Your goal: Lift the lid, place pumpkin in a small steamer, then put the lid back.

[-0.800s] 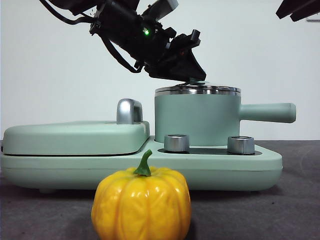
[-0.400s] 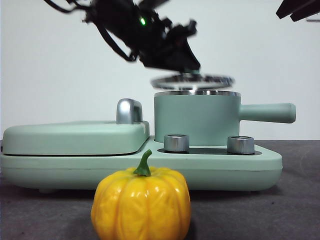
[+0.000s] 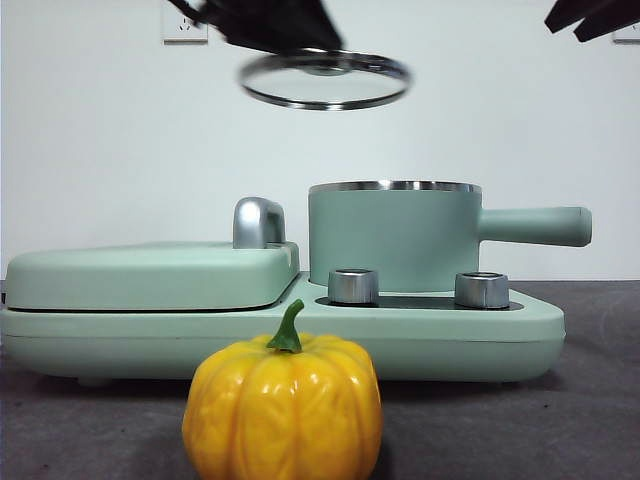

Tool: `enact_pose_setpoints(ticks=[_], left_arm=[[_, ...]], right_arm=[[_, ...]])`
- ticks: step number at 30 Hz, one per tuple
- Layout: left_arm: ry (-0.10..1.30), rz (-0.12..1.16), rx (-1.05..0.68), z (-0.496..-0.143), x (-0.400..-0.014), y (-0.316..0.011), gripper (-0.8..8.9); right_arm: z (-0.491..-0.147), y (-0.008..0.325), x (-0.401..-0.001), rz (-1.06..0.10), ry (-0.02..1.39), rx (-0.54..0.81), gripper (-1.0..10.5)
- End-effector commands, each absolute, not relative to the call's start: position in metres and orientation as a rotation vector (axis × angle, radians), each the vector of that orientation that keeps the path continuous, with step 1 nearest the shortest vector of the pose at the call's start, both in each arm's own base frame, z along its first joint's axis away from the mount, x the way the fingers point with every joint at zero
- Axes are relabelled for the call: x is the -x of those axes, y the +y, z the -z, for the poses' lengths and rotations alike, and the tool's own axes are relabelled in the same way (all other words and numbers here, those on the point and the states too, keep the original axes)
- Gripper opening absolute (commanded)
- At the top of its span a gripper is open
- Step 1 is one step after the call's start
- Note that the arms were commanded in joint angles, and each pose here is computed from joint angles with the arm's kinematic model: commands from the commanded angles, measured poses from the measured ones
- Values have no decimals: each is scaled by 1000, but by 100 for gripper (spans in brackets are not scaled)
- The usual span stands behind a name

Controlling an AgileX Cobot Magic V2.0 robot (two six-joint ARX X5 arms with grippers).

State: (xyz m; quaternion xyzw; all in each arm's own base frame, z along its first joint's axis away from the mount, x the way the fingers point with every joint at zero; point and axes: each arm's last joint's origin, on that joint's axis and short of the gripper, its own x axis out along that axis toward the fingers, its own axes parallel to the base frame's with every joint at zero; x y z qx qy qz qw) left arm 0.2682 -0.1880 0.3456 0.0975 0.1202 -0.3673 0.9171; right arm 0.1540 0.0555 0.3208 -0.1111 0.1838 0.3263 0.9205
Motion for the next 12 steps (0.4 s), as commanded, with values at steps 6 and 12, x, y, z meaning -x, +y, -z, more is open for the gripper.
enact_pose_setpoints(ticks=[6, 12], left_arm=[[330, 638, -215, -374, -240, -146, 17], [354, 545, -178, -376, -226, -115, 17]], right_arm=[[-317, 80, -140, -863, 435, 323, 256], [-307, 108, -126, -1061, 485, 423, 279]])
